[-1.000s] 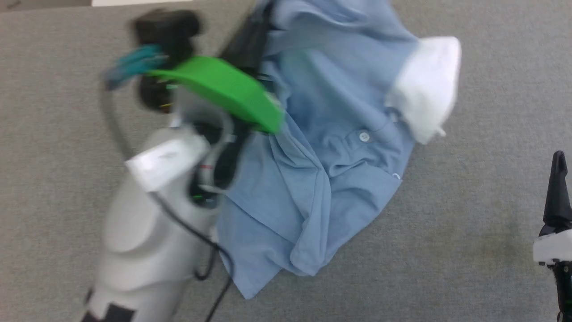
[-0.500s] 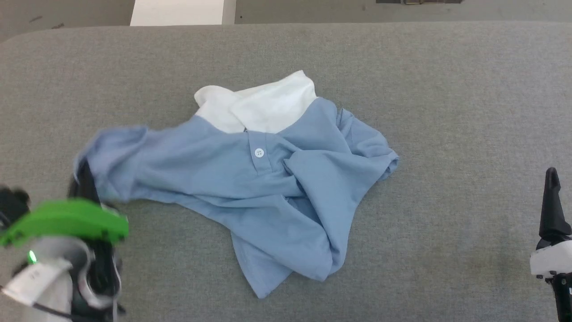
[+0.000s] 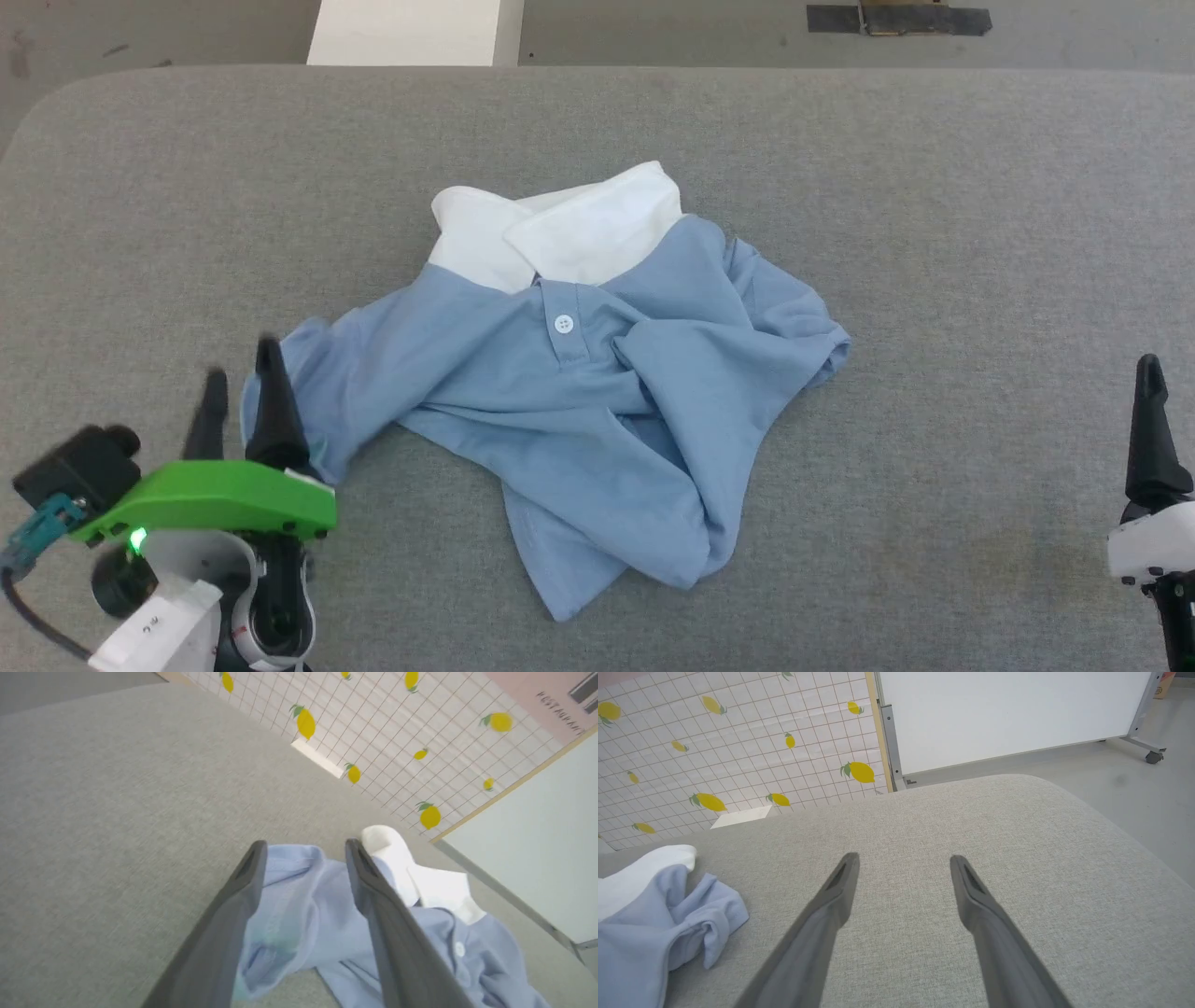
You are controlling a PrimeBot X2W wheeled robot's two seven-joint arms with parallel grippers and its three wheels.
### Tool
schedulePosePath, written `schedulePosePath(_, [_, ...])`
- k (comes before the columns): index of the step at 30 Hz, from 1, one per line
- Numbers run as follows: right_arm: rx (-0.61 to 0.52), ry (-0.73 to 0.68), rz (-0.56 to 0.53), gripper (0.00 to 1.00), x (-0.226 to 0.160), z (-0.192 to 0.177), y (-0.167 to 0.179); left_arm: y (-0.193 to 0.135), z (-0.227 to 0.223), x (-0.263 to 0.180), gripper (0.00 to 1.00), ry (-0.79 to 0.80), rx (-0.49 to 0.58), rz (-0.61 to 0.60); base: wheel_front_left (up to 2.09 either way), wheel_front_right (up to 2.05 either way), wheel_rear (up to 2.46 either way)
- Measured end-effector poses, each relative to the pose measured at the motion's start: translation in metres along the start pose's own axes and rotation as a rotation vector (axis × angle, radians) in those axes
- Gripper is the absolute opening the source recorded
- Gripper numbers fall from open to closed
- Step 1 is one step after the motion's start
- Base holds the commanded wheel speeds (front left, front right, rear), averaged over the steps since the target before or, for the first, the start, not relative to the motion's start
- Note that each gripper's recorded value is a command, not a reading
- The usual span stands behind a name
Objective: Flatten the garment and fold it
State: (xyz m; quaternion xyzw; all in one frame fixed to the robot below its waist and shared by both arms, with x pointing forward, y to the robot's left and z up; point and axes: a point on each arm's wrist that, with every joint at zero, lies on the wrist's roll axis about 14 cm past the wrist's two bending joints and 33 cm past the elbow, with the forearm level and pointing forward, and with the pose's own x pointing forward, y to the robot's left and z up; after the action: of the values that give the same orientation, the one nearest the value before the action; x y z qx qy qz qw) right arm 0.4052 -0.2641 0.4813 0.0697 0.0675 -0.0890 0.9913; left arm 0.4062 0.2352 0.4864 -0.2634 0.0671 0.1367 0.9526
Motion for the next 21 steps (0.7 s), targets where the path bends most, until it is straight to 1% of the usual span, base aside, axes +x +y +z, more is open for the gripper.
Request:
schedulePosePath(2, [0.001, -0.007, 0.005, 1.0, 0.0, 0.002, 0.002, -0.023, 0.026, -0.002, 1.0, -0.116, 0.039, -0.095, 0.0, 0.0, 0.0])
schedulePosePath(4, [0.001, -0.009, 0.007, 1.0, -0.001, 0.003, 0.002, -0.037, 0.047, -0.008, 1.0, -0.226, 0.114, -0.157, 0.0, 0.0, 0.0])
schedulePosePath(7, [0.001, -0.006, 0.011, 1.0, -0.003, 0.002, 0.003, -0.049, 0.073, -0.019, 1.0, -0.395, 0.276, -0.194, 0.0, 0.0, 0.0])
schedulePosePath(9, [0.001, -0.005, 0.016, 1.0, -0.004, 0.002, 0.005, -0.053, 0.078, -0.026, 1.0, -0.459, 0.379, -0.189, 0.0, 0.0, 0.0])
schedulePosePath(10, [0.001, -0.006, 0.019, 1.0, -0.004, 0.002, 0.006, -0.054, 0.077, -0.029, 1.0, -0.47, 0.413, -0.183, 0.0, 0.0, 0.0])
schedulePosePath(13, [-0.004, 0.0, 0.043, 1.0, -0.006, 0.002, 0.014, -0.052, 0.066, -0.038, 1.0, -0.457, 0.441, -0.157, 0.0, 0.0, 0.0])
schedulePosePath(17, [-0.051, 0.026, 0.102, 1.0, -0.004, 0.0, 0.035, -0.05, 0.056, -0.045, 1.0, -0.434, 0.417, -0.133, 0.0, 0.0, 0.0])
schedulePosePath(21, [-0.095, 0.072, 0.209, 1.0, 0.008, 0.0, 0.076, -0.049, 0.051, -0.047, 1.0, -0.425, 0.428, -0.132, 0.0, 0.0, 0.0])
